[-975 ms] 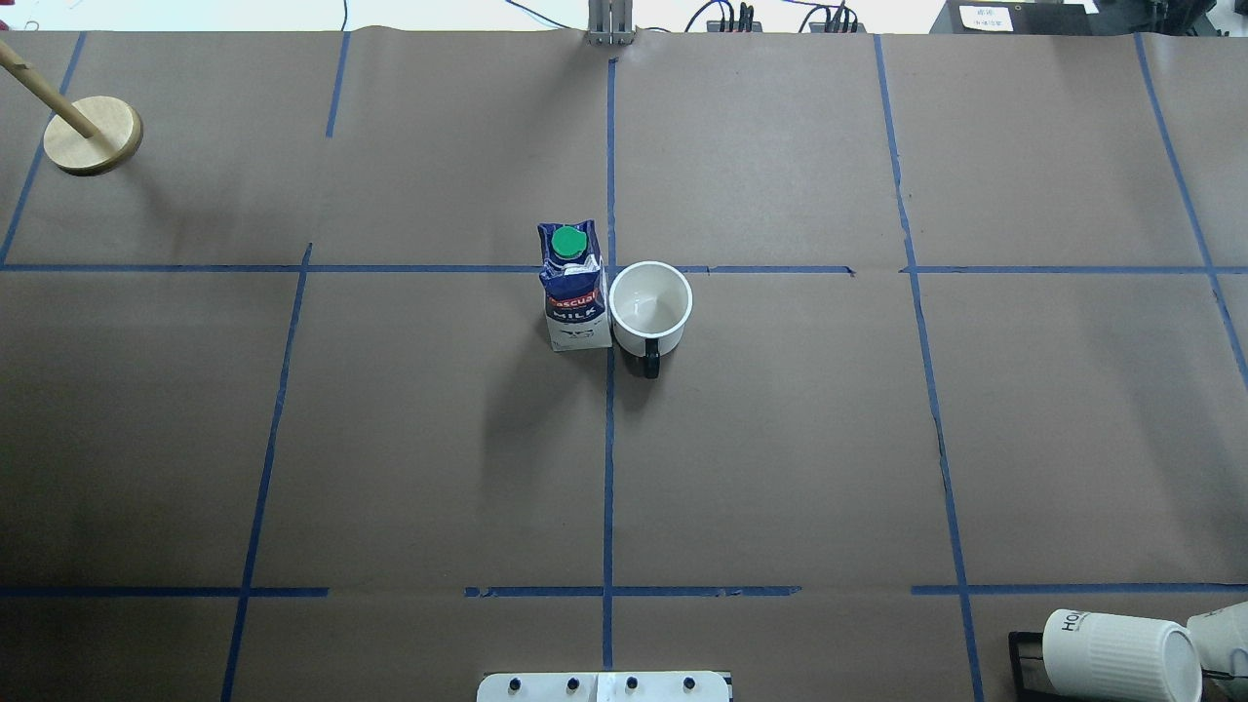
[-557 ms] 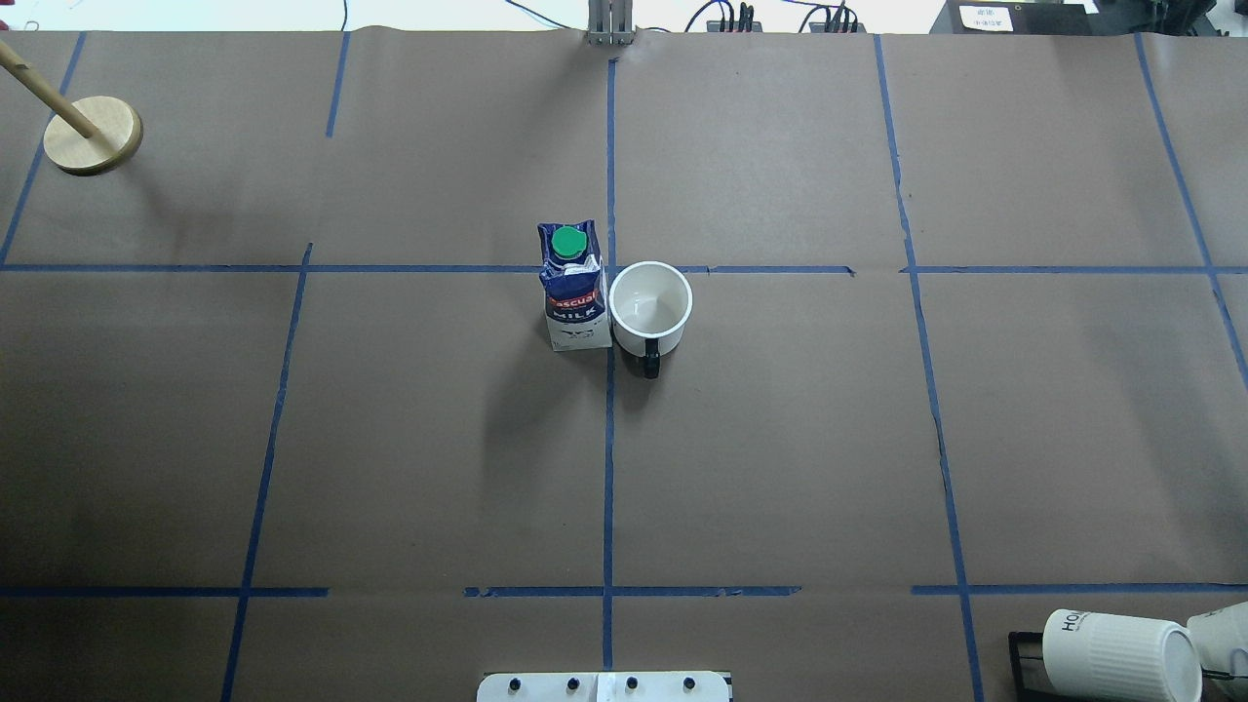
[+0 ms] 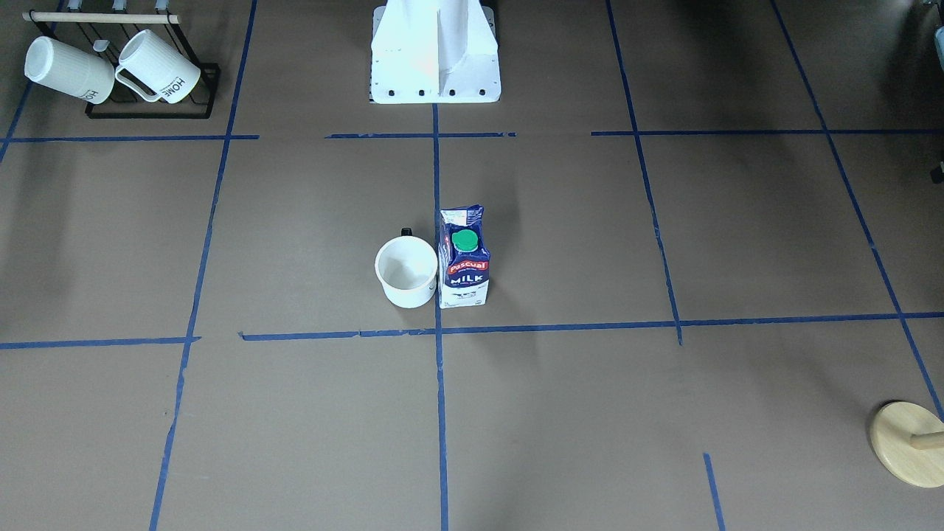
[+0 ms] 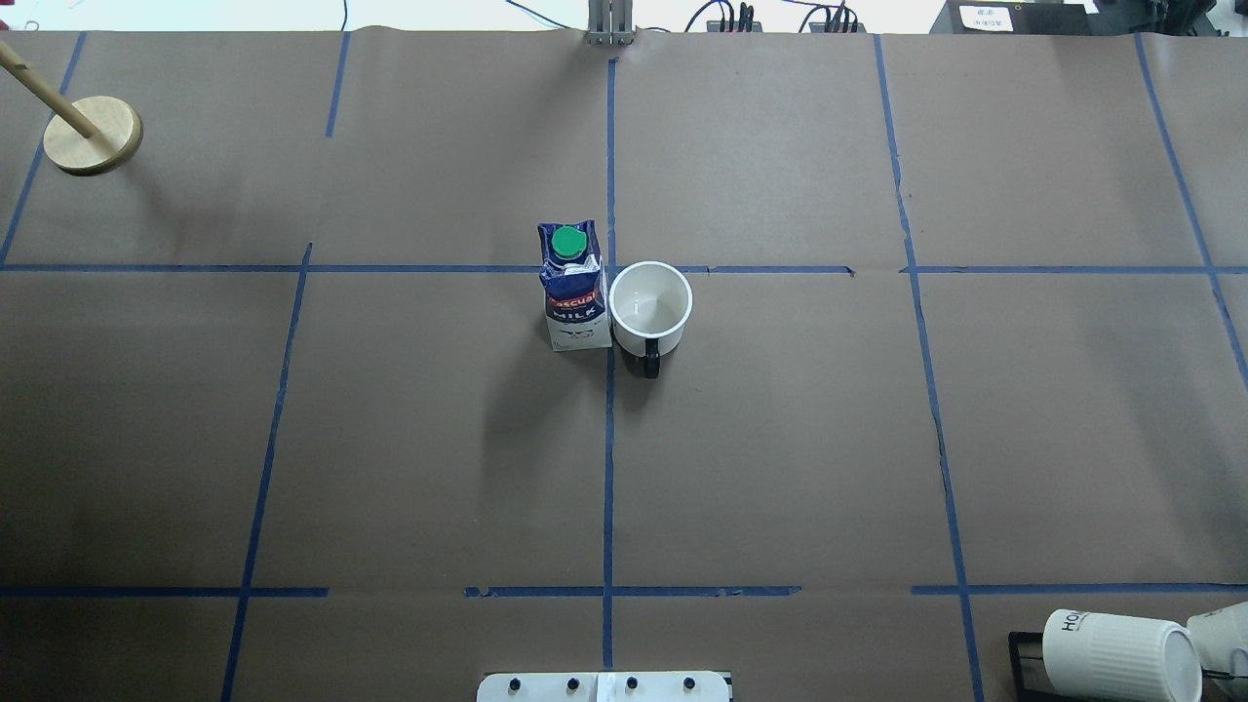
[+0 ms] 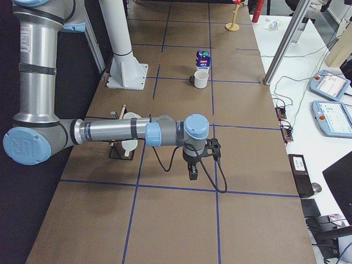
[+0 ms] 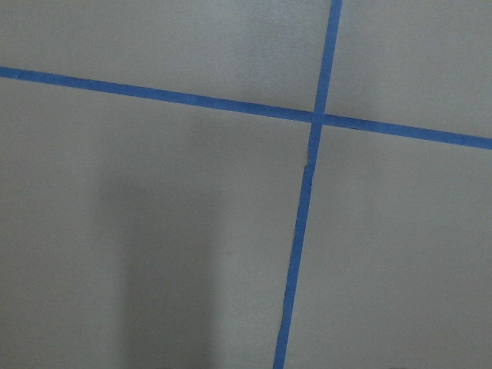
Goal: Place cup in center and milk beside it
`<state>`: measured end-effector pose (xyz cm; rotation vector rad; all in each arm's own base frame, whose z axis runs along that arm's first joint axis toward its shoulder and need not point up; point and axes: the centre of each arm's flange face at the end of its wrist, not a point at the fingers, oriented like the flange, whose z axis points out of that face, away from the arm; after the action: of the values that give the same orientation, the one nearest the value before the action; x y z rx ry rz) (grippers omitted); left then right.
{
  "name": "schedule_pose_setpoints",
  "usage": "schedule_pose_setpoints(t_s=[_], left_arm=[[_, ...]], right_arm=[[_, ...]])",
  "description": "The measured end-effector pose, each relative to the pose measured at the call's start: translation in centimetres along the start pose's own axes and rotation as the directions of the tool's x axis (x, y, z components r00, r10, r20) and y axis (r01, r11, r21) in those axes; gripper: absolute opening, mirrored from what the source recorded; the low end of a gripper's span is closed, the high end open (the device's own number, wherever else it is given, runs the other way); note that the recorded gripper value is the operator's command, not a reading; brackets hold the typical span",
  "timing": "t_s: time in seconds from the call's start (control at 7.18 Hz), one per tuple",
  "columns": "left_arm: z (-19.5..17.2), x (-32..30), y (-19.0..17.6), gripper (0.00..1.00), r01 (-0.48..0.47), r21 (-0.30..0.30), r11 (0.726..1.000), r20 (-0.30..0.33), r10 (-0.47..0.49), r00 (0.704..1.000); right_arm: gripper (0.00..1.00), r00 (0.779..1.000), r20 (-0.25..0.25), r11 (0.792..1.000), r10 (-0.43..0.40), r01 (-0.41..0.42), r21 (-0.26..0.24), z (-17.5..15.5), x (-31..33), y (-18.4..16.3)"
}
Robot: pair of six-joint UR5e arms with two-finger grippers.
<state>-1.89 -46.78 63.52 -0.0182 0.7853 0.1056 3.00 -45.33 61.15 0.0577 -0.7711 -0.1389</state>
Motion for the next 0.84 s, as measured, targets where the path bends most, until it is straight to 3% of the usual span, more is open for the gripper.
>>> schedule_pose_setpoints(t_s=[0.84], left_arm=[[0.08,-0.08,0.09,1.00,0.004,-0.004,1.000,0.000,-0.004,1.000]], right_arm=[[0.94,1.000,0.000,1.000,-0.002,0.002,0.003,-0.12,-0.14,-0.09]])
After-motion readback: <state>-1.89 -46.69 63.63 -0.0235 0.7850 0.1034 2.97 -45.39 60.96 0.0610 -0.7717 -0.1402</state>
